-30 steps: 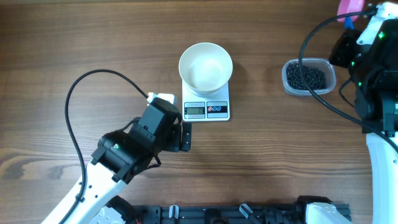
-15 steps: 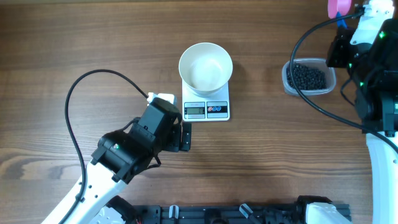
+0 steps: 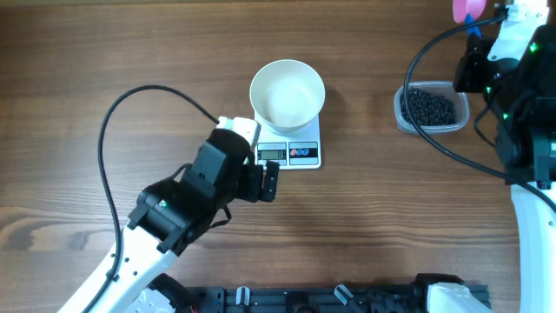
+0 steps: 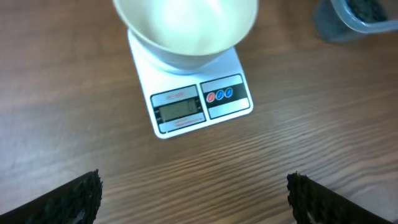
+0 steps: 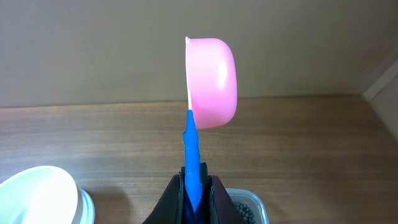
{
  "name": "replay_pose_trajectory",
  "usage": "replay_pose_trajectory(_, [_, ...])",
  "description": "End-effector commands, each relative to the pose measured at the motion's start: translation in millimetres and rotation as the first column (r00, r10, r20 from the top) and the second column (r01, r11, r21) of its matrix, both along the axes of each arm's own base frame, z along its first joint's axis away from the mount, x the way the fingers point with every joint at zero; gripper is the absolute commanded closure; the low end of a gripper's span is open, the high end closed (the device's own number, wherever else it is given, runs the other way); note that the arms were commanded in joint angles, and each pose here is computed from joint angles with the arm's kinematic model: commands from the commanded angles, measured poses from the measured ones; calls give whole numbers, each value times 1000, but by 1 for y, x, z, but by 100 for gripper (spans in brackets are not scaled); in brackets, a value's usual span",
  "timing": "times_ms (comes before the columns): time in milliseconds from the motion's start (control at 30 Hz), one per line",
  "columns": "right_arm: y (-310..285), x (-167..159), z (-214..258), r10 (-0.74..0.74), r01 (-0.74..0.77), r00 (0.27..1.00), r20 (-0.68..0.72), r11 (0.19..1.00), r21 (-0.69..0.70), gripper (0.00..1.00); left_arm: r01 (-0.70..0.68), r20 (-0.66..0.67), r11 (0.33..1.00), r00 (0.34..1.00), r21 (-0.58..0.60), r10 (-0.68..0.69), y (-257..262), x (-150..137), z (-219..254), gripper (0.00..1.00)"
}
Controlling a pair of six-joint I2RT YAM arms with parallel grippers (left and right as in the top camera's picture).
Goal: Scoop item into bowl and weigh 150g on scale
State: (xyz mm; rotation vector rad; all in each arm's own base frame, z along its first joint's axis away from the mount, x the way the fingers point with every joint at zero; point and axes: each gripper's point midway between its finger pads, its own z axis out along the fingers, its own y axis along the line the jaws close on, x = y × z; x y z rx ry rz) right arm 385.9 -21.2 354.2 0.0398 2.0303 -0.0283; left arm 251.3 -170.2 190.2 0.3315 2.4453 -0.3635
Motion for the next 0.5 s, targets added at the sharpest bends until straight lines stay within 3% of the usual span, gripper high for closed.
replay_pose_trajectory(0, [1,9,-7,5,-5,1000,-18,1000,20,96,49,8,998,999,49,-49,15,11,-4,0])
replay_pose_trajectory(167, [0,17,-21,5,-4,999,-54,1000,23,96,-5,-30,1000,1000,17,6,48,29,-7,0])
replay_pose_trajectory(233, [0,18,-20,4,-3,999,-50,1000,24,95,39,-62,999,997,13,-38,40,32,-5,0])
replay_pose_trajectory(333, [0,19,-18,4,-3,999,-39,1000,25,96,74,-132,992,989,98,-61,37,43,-10,0])
replay_pose_trajectory(467, [0,18,-19,4,-3,999,-44,1000,24,96,83,-119,993,990,87,-72,31,53,-14,0])
